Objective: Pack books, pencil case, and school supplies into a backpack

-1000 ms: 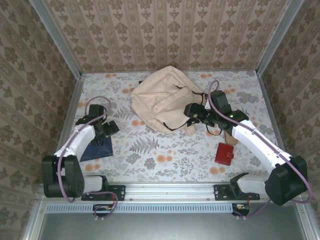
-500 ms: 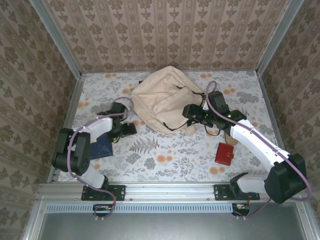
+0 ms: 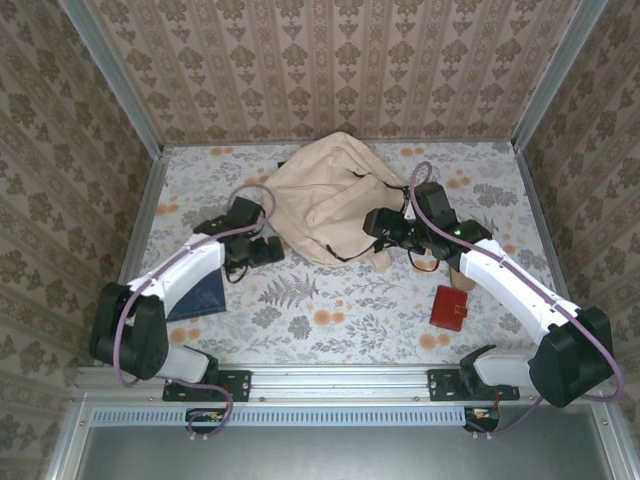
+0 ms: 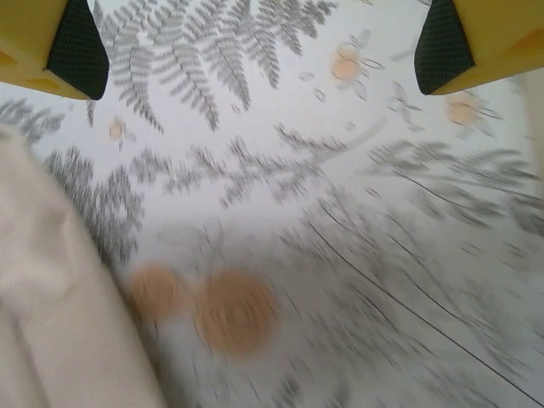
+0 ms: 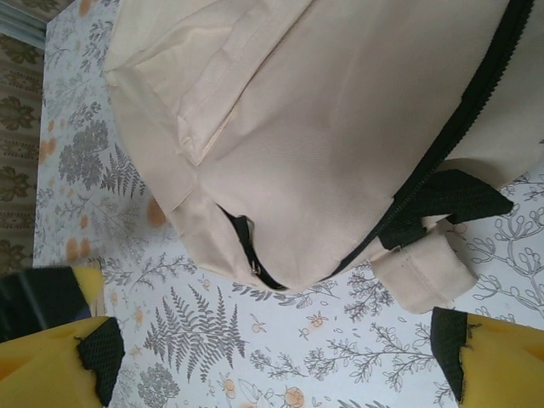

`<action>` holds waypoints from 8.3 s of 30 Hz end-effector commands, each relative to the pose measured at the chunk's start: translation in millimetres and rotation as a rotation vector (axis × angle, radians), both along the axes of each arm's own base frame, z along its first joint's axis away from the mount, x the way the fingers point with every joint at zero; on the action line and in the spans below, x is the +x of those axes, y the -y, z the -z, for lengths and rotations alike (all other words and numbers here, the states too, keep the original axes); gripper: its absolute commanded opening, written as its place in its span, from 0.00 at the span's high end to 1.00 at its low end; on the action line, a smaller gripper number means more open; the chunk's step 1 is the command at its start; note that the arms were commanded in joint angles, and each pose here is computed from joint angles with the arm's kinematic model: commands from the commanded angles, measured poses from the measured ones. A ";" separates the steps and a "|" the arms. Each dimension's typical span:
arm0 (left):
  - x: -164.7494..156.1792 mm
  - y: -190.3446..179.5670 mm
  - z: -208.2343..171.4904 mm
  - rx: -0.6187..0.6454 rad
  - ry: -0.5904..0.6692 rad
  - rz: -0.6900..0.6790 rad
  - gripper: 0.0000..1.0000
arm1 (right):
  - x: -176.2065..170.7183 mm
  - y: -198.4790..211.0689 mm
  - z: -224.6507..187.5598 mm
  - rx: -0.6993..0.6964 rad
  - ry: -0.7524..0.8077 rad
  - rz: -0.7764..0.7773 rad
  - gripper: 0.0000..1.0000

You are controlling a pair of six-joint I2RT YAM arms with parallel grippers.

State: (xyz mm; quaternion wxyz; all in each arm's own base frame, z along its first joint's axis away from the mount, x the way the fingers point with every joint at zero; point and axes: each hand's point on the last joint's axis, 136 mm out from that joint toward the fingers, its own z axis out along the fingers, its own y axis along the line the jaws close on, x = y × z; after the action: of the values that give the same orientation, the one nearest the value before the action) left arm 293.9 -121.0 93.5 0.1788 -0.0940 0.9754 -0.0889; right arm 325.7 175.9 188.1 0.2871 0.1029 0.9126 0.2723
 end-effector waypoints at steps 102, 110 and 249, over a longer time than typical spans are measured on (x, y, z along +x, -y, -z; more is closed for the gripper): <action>-57.8 44.8 19.5 -0.588 -0.057 -0.084 0.32 | -60.4 -224.1 177.4 -0.177 -0.418 -0.653 0.56; -54.6 48.4 5.7 -0.637 -0.022 -0.084 0.36 | -60.7 -229.2 174.2 -0.138 -0.424 -0.653 0.57; 75.4 306.3 -79.7 -0.156 0.225 0.904 0.89 | -56.9 134.6 -62.1 0.051 0.136 0.398 0.90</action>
State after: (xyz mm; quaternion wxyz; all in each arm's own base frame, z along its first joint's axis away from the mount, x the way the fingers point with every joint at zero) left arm 365.5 -431.2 138.4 0.1911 0.3353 0.8934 -0.2299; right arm 264.6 39.7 237.1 0.3708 0.2719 0.8600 0.2213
